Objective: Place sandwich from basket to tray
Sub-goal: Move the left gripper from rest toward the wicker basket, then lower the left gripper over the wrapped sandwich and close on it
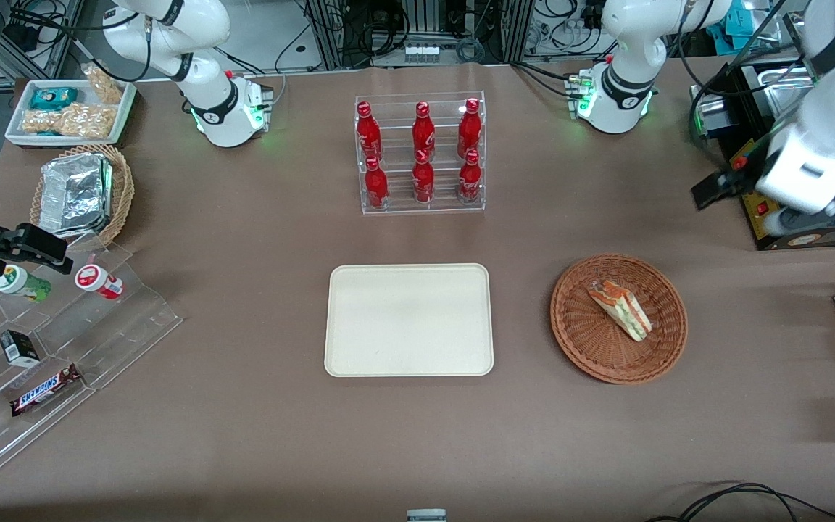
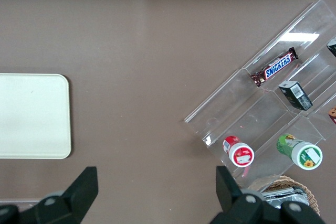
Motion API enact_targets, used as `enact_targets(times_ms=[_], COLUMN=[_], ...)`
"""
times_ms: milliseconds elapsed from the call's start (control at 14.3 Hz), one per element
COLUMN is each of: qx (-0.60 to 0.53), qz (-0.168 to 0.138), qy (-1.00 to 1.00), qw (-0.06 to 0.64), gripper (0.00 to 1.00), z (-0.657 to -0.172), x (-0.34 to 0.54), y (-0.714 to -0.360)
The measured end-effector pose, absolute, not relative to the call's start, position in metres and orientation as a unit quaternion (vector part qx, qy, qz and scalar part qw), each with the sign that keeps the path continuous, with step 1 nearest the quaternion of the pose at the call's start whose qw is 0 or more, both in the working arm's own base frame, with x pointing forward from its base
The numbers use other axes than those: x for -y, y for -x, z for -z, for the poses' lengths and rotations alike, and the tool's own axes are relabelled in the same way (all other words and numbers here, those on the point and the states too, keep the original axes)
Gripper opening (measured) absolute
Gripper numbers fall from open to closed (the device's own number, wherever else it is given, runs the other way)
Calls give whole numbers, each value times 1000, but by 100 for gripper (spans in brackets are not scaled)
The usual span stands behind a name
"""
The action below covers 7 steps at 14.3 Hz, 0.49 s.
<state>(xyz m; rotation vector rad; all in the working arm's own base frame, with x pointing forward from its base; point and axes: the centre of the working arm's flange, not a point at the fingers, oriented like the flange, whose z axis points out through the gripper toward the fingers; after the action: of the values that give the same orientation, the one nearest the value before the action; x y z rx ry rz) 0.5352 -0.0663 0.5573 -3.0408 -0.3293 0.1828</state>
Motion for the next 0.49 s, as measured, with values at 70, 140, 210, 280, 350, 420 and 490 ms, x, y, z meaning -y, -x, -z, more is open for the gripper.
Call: enact_targets(times_ms=[70,140,210,280,350,420,490], qx=[126,161,203,245,284,316,341], qz=[-48,-30,-15,-6,-2,-2,-3], qy=[990,986,979,969,959,949,940], qw=[37,32,27,21,17,13,8], gripper=[100,100,100,100,100,100,100], z=[-529,-502,-476,-452,-432,-414,-398], x=[67,67,66,65,65,64,64], y=[-539,-542,-544,-545,-547,-550,-555])
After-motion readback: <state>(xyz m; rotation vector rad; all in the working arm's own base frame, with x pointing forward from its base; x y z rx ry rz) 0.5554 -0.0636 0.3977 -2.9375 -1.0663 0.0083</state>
